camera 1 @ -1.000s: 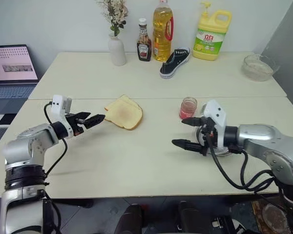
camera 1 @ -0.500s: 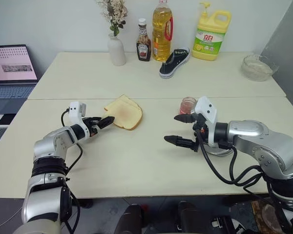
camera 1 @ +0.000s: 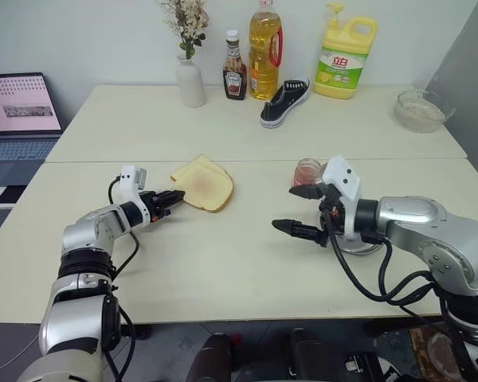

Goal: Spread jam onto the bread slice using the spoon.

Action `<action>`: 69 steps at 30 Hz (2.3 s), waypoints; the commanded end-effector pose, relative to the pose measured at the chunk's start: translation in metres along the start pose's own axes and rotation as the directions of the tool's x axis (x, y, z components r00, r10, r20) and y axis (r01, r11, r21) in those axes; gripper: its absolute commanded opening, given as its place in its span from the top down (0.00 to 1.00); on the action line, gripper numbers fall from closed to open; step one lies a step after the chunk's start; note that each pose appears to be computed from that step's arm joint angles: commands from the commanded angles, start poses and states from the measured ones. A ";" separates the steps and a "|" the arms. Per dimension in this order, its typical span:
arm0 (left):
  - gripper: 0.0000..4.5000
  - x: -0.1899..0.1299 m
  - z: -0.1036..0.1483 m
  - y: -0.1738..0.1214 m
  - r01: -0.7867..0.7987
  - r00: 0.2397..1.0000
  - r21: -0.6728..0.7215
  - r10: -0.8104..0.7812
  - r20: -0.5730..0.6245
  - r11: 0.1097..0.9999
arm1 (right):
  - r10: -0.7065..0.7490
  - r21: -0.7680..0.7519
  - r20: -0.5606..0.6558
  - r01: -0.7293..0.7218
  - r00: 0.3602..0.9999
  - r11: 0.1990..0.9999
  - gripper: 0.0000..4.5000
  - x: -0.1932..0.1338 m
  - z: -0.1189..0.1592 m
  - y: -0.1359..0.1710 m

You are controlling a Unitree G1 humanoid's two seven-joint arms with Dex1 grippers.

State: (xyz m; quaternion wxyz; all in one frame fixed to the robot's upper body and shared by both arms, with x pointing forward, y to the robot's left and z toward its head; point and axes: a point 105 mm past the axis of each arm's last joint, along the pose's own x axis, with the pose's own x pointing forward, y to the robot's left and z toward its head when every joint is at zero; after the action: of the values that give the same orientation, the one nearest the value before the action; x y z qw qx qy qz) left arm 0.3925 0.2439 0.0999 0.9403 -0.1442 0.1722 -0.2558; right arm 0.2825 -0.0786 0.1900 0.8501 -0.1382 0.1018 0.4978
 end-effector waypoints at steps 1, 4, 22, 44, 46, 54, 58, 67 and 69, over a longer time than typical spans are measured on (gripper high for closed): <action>1.00 -0.006 0.021 0.001 -0.004 0.999 0.054 0.002 0.048 0.999 | -0.014 -0.036 0.026 0.014 1.000 0.999 0.00 -0.005 0.008 0.000; 1.00 -0.008 0.029 -0.001 0.004 0.998 0.071 -0.008 0.061 0.997 | -0.016 -0.035 0.027 0.017 0.999 0.999 0.00 -0.005 0.008 -0.001; 1.00 -0.052 0.071 -0.165 0.633 0.774 0.393 -0.541 -0.328 0.667 | 0.046 0.039 -0.046 -0.044 0.998 0.998 0.00 -0.073 0.005 0.017; 1.00 0.014 -0.023 -0.107 0.540 0.840 0.716 -0.229 -0.492 0.443 | 0.013 0.115 -0.086 -0.003 0.996 0.993 0.00 -0.070 -0.015 0.023; 1.00 0.013 -0.024 -0.105 0.548 0.835 0.718 -0.225 -0.503 0.430 | 0.015 0.116 -0.087 -0.005 0.996 0.993 0.00 -0.070 -0.015 0.023; 0.50 0.008 -0.013 -0.104 0.525 0.850 0.739 -0.228 -0.474 0.421 | -0.049 0.155 -0.102 0.065 0.994 0.986 0.00 -0.079 -0.024 0.017; 0.22 -0.002 0.015 -0.102 0.458 0.889 0.786 -0.209 -0.407 0.415 | -0.212 0.211 -0.140 0.239 0.967 0.948 0.00 -0.102 -0.043 0.002; 0.00 -0.015 0.020 -0.180 0.516 0.815 0.807 -0.455 -0.359 0.288 | -0.633 0.498 -0.139 0.606 0.761 0.620 0.00 -0.162 -0.088 -0.043; 0.00 -0.016 0.014 -0.201 0.541 0.773 0.801 -0.526 -0.355 0.255 | -0.677 0.598 -0.138 0.605 0.723 0.525 0.00 -0.166 -0.101 -0.050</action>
State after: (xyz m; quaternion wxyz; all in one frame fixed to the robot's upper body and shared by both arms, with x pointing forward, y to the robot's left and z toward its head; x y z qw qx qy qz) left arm 0.3098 0.1033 0.1795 0.7459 0.3122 -0.0031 -0.5884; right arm 0.2397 -0.2631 0.1504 0.9716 0.1125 0.1696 0.1208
